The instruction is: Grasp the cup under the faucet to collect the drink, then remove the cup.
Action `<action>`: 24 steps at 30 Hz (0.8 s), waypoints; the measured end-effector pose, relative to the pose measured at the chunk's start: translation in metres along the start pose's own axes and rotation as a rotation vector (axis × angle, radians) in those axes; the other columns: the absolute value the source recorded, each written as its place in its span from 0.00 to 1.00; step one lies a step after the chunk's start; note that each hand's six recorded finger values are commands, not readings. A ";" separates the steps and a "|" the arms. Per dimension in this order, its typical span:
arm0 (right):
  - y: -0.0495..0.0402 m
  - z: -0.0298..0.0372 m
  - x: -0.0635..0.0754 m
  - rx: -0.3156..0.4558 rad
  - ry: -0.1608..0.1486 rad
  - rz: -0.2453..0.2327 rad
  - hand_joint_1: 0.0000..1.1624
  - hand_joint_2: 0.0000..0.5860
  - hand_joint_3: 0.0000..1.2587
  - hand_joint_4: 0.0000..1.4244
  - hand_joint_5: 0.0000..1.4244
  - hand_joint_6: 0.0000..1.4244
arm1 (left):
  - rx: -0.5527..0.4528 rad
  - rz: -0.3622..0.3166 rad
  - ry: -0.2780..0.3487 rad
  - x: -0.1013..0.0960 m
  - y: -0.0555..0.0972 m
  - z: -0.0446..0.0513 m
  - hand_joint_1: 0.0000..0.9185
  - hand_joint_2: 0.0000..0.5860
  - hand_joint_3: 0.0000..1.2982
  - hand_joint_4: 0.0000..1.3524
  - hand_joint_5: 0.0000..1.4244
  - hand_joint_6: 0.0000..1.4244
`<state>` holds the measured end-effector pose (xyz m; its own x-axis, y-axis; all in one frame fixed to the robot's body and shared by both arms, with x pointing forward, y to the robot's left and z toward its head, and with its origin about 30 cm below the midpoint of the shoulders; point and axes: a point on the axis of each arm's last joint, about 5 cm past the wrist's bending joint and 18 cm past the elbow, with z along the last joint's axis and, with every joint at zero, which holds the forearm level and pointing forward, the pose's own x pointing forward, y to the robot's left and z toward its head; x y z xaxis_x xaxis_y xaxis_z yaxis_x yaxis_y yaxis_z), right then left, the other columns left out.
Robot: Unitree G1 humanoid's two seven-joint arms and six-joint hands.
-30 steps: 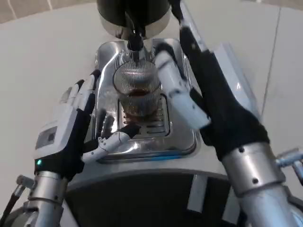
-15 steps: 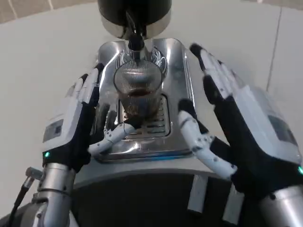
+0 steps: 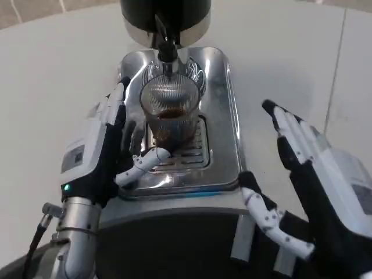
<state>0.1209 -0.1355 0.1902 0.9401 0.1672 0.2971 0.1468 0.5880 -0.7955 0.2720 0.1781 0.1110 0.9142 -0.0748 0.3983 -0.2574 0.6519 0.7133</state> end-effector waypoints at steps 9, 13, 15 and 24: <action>0.0179 -0.0242 -0.018 -0.087 0.055 0.037 0.36 0.86 0.00 0.00 0.00 0.00 | -0.019 -0.006 0.003 0.004 -0.010 0.0025 0.01 0.04 0.00 0.00 0.04 0.05; 0.0234 -0.0293 -0.017 -0.108 0.069 0.058 0.36 0.86 0.00 0.00 0.00 0.00 | -0.020 -0.008 0.003 0.007 -0.012 0.0026 0.01 0.04 0.00 0.00 0.05 0.05; 0.0252 -0.0308 -0.017 -0.114 0.071 0.067 0.36 0.86 0.00 0.00 0.00 0.00 | -0.019 -0.011 0.011 0.007 -0.013 0.0014 0.02 0.04 0.00 0.00 0.06 0.06; 0.0324 -0.0379 -0.018 -0.120 0.099 0.112 0.34 0.82 0.00 0.00 0.00 0.00 | -0.017 0.037 0.009 0.009 -0.015 0.0013 0.08 0.04 0.00 0.00 0.09 0.09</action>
<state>0.1207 -0.1494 0.1392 0.9774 0.1444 0.1544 0.0694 0.4707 -0.8796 0.2839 0.1668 0.1048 0.9070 -0.0441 0.4188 -0.2854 0.6669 0.6883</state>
